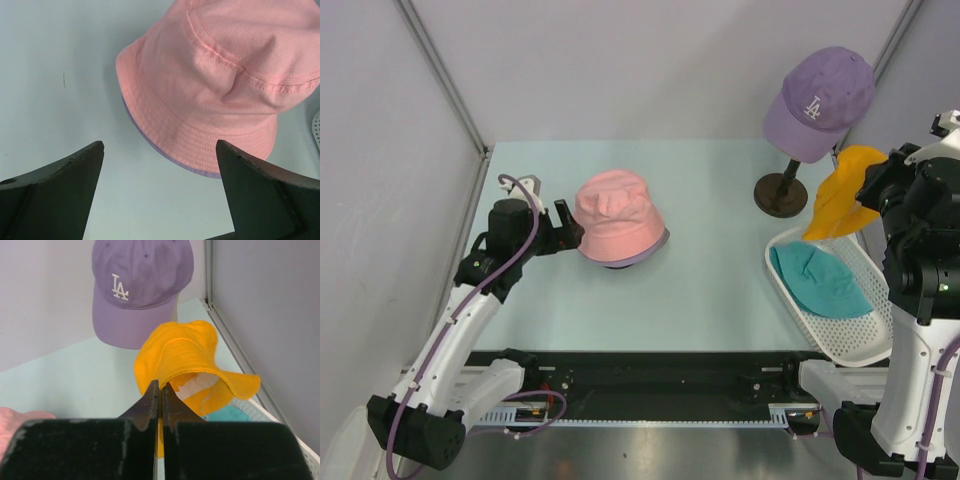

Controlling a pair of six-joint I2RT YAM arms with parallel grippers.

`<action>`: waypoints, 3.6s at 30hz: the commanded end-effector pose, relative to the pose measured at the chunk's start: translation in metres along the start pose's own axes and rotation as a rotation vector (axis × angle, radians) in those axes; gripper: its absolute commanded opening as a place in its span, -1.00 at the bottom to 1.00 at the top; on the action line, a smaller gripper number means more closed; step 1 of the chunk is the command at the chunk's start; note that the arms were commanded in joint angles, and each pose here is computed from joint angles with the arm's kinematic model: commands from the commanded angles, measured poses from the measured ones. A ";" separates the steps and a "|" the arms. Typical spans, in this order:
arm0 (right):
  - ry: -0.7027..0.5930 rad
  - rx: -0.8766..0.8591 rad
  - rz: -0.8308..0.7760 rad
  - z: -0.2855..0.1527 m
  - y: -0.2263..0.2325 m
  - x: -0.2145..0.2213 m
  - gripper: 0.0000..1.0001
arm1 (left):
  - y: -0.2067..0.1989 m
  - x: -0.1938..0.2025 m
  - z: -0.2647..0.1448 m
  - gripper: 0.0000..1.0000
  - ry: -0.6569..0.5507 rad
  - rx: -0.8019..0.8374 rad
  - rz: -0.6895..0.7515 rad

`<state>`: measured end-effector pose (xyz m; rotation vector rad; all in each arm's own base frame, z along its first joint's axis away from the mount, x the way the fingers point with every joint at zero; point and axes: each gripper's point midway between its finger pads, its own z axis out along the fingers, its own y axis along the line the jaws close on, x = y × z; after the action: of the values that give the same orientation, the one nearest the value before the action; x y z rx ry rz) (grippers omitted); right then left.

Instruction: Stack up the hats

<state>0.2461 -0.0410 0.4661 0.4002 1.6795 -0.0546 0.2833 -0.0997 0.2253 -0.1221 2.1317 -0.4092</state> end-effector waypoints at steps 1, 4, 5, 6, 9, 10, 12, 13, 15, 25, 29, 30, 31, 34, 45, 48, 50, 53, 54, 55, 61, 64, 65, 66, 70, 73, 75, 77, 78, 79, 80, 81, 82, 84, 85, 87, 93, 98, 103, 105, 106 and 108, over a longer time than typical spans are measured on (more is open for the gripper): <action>-0.073 -0.091 0.061 -0.016 0.017 -0.027 -1.00 | -0.013 -0.022 -0.009 0.97 -0.059 0.040 0.007; -0.066 -0.213 0.140 -0.022 0.041 -0.029 -1.00 | -0.019 -0.031 -0.016 0.97 -0.080 0.062 0.001; -0.056 -0.274 0.158 -0.023 0.053 -0.028 -1.00 | -0.023 -0.039 -0.021 0.97 -0.099 0.072 -0.001; -0.047 -0.302 0.199 -0.023 0.059 -0.028 -1.00 | -0.025 -0.043 -0.022 0.97 -0.106 0.077 0.001; -0.031 -0.367 0.243 -0.019 0.074 -0.024 -1.00 | -0.031 -0.058 -0.031 0.97 -0.131 0.088 0.014; -0.023 -0.392 0.258 -0.019 0.081 -0.022 -1.00 | -0.033 -0.062 -0.033 0.97 -0.137 0.094 0.030; -0.021 -0.427 0.271 -0.015 0.093 -0.021 -1.00 | -0.042 -0.072 -0.041 0.98 -0.164 0.136 0.050; 0.007 -0.481 0.271 -0.016 0.111 -0.015 -1.00 | -0.045 -0.075 -0.043 0.98 -0.172 0.151 0.067; -0.004 -0.468 0.265 -0.010 0.122 -0.015 -1.00 | -0.053 -0.082 -0.050 0.98 -0.184 0.185 0.083; 0.017 -0.605 0.201 0.003 0.255 0.001 -1.00 | -0.109 -0.112 -0.084 0.96 -0.238 0.408 0.214; -0.013 -0.609 0.179 0.019 0.289 -0.007 -1.00 | -0.138 -0.116 -0.089 0.88 -0.249 0.501 0.263; -0.003 -0.603 0.166 0.028 0.302 -0.001 -1.00 | -0.144 -0.115 -0.085 0.84 -0.243 0.513 0.291; -0.007 -0.604 0.167 0.030 0.306 -0.003 -1.00 | -0.156 -0.118 -0.091 0.84 -0.254 0.543 0.315; -0.048 -0.618 0.160 0.031 0.325 -0.017 -1.00 | -0.176 -0.123 -0.095 0.88 -0.280 0.575 0.372; -0.082 -0.691 0.181 0.023 0.355 -0.033 -1.00 | -0.204 -0.172 -0.064 0.93 -0.398 0.492 0.485; -0.081 -0.694 0.182 0.021 0.354 -0.033 -1.00 | -0.215 -0.176 -0.053 0.94 -0.396 0.500 0.503; -0.078 -0.694 0.181 0.021 0.355 -0.032 -1.00 | -0.224 -0.175 -0.047 0.94 -0.386 0.521 0.508; -0.072 -0.695 0.176 0.022 0.356 -0.029 -1.00 | -0.231 -0.171 -0.039 0.86 -0.389 0.533 0.542; -0.069 -0.700 0.176 0.022 0.357 -0.028 -1.00 | -0.231 -0.169 -0.033 0.79 -0.382 0.524 0.549; -0.070 -0.700 0.177 0.022 0.357 -0.028 -1.00 | -0.231 -0.168 -0.030 0.69 -0.381 0.515 0.556; -0.062 -0.678 0.167 0.037 0.353 -0.023 -1.00 | -0.222 -0.171 -0.009 -0.44 -0.398 0.430 0.571; -0.070 -0.651 0.164 0.056 0.345 -0.023 -1.00 | -0.216 -0.172 0.003 -0.99 -0.401 0.377 0.581; -0.071 -0.648 0.165 0.061 0.344 -0.023 -1.00 | -0.215 -0.173 0.006 -0.99 -0.405 0.367 0.585; -0.081 -0.656 0.168 0.062 0.344 -0.026 -1.00 | -0.214 -0.174 0.010 -0.99 -0.408 0.355 0.587; -0.120 -0.653 0.141 0.081 0.346 -0.029 -1.00 | -0.206 -0.190 0.028 -1.00 -0.433 0.295 0.584; -0.146 -0.694 0.135 0.086 0.356 -0.030 -1.00 | -0.191 -0.206 0.046 -0.99 -0.447 0.247 0.558; -0.163 -0.733 0.119 0.088 0.369 -0.026 -1.00 | -0.178 -0.216 0.059 -0.99 -0.450 0.225 0.552; -0.171 -0.774 0.105 0.089 0.385 -0.017 -1.00 | -0.169 -0.223 0.073 -0.99 -0.452 0.207 0.536; -0.170 -0.789 0.101 0.088 0.390 -0.013 -1.00 | -0.157 -0.233 0.077 -0.99 -0.465 0.179 0.520; -0.169 -0.806 0.094 0.087 0.396 -0.009 -1.00 | -0.151 -0.238 0.080 -0.99 -0.478 0.166 0.503; -0.172 -0.831 0.087 0.082 0.406 -0.004 -1.00 | -0.144 -0.241 0.084 -0.99 -0.480 0.153 0.492; -0.172 -0.844 0.082 0.079 0.410 -0.002 -1.00 | -0.133 -0.245 0.091 -1.00 -0.477 0.137 0.481; -0.171 -0.856 0.078 0.077 0.414 0.001 -1.00 | -0.127 -0.247 0.094 -0.99 -0.475 0.128 0.469; -0.156 -0.904 0.064 0.063 0.427 0.010 -1.00 | -0.111 -0.251 0.094 -0.99 -0.477 0.094 0.453; -0.149 -0.919 0.056 0.059 0.431 0.014 -1.00 | -0.105 -0.251 0.093 -0.99 -0.474 0.085 0.446; -0.123 -0.961 0.033 0.043 0.439 0.029 -1.00 | -0.091 -0.239 0.096 -0.99 -0.454 0.056 0.446; 0.008 -1.029 0.022 0.016 0.445 0.084 -1.00 | -0.068 -0.204 0.076 -0.99 -0.412 0.028 0.429; 0.058 -1.051 0.009 -0.005 0.439 0.104 -1.00 | -0.061 -0.169 0.043 -0.99 -0.399 0.073 0.365; 0.095 -1.037 0.001 -0.011 0.429 0.121 -1.00 | -0.060 -0.132 0.017 -0.85 -0.364 0.147 0.329; 0.098 -1.031 0.004 -0.014 0.423 0.120 -1.00 | -0.063 -0.112 0.008 -0.45 -0.338 0.200 0.323; 0.120 -1.027 -0.006 -0.014 0.420 0.129 -1.00 | -0.063 -0.105 0.006 -0.26 -0.323 0.215 0.317; 0.129 -1.029 -0.008 -0.019 0.415 0.132 -1.00 | -0.061 -0.086 0.000 0.39 -0.269 0.237 0.292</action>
<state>0.3527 0.3941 0.3929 -0.4299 1.6733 0.7666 0.3509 -0.1283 0.3218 0.2502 1.7578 -0.3242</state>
